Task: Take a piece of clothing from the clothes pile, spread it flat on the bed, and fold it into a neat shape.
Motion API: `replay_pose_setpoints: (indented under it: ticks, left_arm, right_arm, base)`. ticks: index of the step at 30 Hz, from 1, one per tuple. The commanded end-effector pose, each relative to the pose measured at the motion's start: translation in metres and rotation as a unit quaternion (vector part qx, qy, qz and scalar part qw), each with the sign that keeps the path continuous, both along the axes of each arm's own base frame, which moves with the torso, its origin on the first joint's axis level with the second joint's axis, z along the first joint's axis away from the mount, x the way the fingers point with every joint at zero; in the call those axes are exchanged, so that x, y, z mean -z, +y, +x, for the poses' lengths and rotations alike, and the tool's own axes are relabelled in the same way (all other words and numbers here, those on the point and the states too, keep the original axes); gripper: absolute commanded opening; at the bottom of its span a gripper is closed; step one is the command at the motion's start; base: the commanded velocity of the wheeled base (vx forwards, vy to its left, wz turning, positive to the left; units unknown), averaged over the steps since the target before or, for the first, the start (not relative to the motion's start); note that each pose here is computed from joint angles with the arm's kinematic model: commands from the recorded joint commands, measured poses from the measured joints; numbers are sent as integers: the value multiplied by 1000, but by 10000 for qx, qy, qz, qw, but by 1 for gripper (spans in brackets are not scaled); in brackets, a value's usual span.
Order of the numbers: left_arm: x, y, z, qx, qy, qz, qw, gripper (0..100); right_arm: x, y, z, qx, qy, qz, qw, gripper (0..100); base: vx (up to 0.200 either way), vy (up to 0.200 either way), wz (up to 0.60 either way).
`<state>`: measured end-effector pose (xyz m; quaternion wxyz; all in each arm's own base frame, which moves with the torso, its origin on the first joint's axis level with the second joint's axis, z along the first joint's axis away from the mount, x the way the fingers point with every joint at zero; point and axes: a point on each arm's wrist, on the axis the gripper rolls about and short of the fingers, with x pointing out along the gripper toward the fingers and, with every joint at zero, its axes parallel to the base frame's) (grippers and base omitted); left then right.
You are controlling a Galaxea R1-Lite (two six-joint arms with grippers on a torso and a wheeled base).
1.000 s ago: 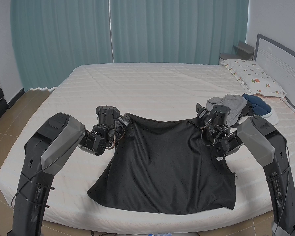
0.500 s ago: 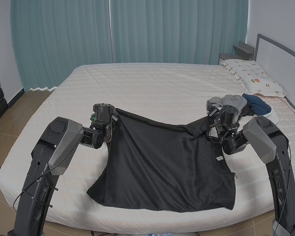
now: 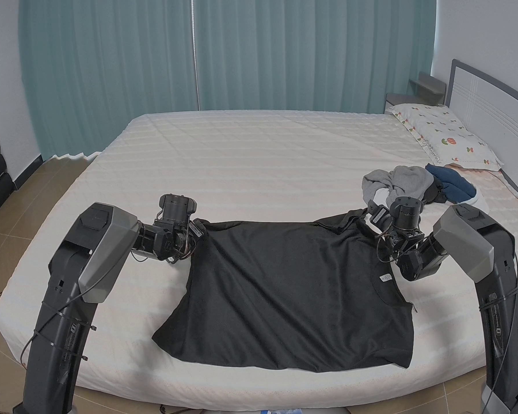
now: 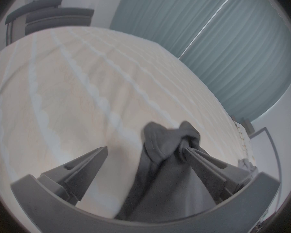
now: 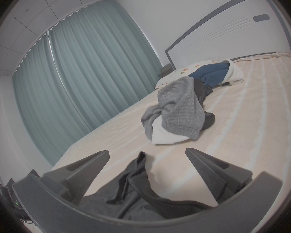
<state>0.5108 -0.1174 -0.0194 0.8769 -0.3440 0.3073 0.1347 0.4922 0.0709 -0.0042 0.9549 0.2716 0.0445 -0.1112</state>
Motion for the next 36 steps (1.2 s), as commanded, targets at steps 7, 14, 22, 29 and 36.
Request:
replay_pose_setpoints:
  ticks: [7,14,22,29,36]
  left_arm:
    - [-82,31,-47,383,68,-960,9946,100]
    - [-88,47,-99,765,150,-1352,9878,100]
    - [-77,46,-167,959,168,-1390,9855,100]
    - [-76,45,-208,1101,181,-1393,9839,100]
    - [-71,43,-232,1203,221,-1353,9832,100]
  right_arm:
    - [-35,-5,-61,-691,503,215,9961,100]
    - [-47,-9,-110,-1035,851,836,9874,100]
    - [-50,-15,-178,-1614,1494,1045,9699,100]
    - [-39,-20,-211,-1634,1664,1077,9664,100]
    - [-29,-9,-231,-1855,1835,1057,9596,100]
  base:
    - [0,0,0]
    - [0,0,0]
    - [0,0,0]
    - [0,0,0]
    - [0,0,0]
